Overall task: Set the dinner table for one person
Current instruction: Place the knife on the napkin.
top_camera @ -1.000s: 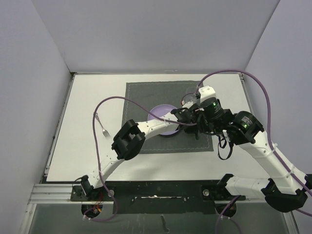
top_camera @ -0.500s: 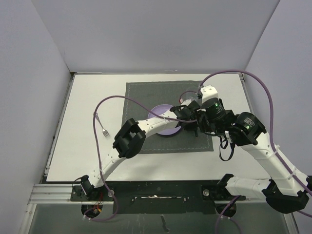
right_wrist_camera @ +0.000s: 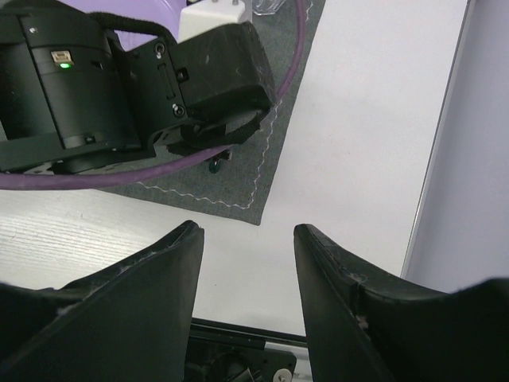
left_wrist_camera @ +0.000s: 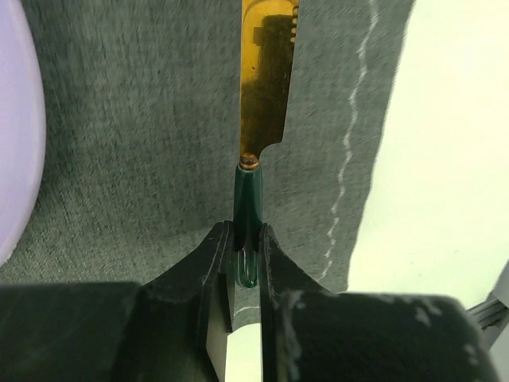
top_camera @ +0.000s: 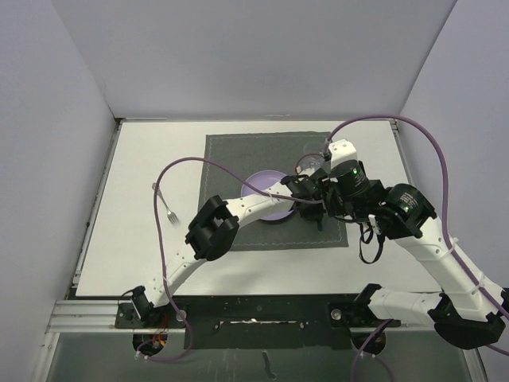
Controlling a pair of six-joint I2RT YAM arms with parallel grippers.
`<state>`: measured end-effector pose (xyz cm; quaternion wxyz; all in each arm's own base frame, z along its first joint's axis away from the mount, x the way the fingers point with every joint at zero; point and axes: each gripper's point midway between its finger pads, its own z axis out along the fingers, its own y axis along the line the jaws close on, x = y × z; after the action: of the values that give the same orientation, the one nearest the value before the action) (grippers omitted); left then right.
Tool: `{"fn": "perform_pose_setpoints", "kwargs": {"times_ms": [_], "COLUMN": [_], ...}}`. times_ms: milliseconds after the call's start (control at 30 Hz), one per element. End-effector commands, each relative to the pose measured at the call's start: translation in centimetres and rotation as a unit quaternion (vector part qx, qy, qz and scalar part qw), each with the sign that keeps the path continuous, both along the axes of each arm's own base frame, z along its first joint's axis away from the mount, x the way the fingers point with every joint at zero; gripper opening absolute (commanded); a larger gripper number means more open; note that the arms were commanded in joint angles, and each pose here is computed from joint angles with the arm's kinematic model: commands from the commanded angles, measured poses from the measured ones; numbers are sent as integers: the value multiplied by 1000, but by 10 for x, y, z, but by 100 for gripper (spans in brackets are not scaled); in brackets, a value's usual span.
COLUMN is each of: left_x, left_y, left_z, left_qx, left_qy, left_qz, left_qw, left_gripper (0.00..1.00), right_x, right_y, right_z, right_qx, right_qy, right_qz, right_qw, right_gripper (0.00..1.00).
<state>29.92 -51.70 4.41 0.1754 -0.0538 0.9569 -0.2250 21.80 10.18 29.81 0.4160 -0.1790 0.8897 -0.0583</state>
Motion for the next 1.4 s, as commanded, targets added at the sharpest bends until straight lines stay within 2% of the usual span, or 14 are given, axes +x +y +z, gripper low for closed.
{"fn": "perform_pose_setpoints", "kwargs": {"times_ms": [0,133,300,933,1367], "left_x": [-19,-27,-22,-24,-22], "left_y": [15,33,38,16,13], "left_z": [0,-1,3,-2,-4], "left_qx": [30,77,96,94,86], "left_qy": [25,28,17,20,19], "left_qz": [-7,-8,-6,-42,-39], "left_qw": [999,997,995,995,995], "left_gripper": [0,0,0,0,0], "right_x": [1,-1,-4,-6,-8], "right_y": [-1,-2,-3,-8,-11], "right_z": [26,30,35,41,43], "right_qx": [35,43,52,51,52], "right_qy": [-37,-42,-47,-56,-60], "right_qz": [-3,-3,-2,-3,-6], "right_qw": [999,998,998,997,997], "right_gripper": [50,50,50,50,50]}}
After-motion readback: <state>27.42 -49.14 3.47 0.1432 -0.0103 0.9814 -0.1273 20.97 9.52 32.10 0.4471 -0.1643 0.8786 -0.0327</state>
